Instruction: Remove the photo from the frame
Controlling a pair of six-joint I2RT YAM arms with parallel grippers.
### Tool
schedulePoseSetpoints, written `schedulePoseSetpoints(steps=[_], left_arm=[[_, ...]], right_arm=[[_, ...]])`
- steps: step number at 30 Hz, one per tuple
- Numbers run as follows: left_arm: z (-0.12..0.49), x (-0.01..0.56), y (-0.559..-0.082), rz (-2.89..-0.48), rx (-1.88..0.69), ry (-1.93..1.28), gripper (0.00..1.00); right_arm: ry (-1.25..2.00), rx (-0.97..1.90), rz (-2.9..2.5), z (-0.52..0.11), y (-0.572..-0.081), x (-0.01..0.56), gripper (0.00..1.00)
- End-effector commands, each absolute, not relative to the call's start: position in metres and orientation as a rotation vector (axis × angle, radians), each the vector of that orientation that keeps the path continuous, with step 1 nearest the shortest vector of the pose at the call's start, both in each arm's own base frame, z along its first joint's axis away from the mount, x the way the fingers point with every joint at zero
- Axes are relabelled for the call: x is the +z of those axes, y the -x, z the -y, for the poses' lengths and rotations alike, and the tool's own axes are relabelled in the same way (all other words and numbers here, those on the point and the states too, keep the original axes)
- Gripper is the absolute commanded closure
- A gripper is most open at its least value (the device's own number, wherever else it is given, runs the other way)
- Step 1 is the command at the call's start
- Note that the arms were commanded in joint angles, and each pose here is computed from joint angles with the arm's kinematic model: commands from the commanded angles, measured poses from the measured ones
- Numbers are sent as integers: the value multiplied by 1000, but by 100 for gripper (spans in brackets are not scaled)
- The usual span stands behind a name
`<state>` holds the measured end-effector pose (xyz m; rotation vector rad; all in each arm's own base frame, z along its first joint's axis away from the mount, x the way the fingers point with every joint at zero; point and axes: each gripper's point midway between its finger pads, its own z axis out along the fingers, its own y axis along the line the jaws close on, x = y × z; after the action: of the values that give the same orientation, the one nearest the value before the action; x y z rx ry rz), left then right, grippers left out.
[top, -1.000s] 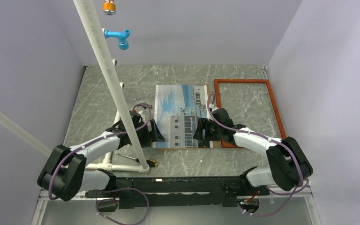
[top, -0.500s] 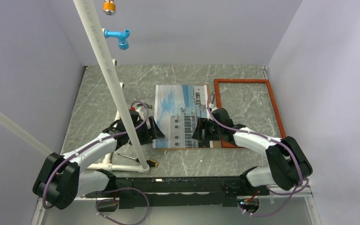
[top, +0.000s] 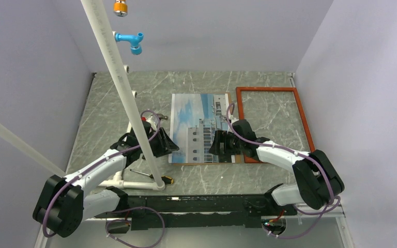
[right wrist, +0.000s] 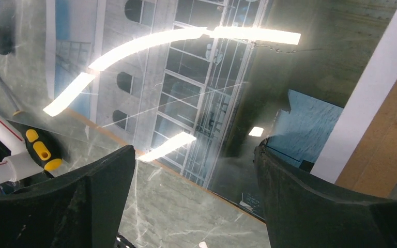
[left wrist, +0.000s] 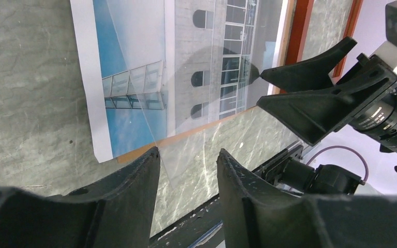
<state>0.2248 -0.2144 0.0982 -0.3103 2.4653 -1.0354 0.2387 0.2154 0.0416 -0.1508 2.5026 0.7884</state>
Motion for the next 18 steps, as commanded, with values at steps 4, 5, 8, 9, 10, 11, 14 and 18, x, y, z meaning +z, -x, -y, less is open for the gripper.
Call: schedulePoseSetpoints(steps=[4, 5, 8, 9, 10, 11, 14, 18], left_arm=[[220, 109, -236, -2394, -1076, 332, 63], [220, 108, -237, -2397, -1073, 333, 66], [220, 107, -237, -2400, -1068, 330, 75], [220, 106, -238, -2399, -1064, 333, 79], [220, 105, -237, -2398, -1065, 332, 81], [220, 105, -237, -2400, -1063, 333, 83], [219, 104, -236, -2406, -1059, 334, 86], [219, 104, -235, -2404, -1064, 338, 85]], right_arm=[[309, 752, -2424, -239, -233, 54, 10], [333, 712, -2405, -241, -233, 57, 9], [407, 601, -2323, -248, -234, 71, 6], [427, 549, -2282, -249, -236, 75, 5], [455, 509, -2237, -250, -237, 81, 5], [498, 483, -2193, -256, -234, 86, 4], [600, 403, -2039, -265, -229, 104, 4], [733, 299, -1796, -280, -220, 127, 5]])
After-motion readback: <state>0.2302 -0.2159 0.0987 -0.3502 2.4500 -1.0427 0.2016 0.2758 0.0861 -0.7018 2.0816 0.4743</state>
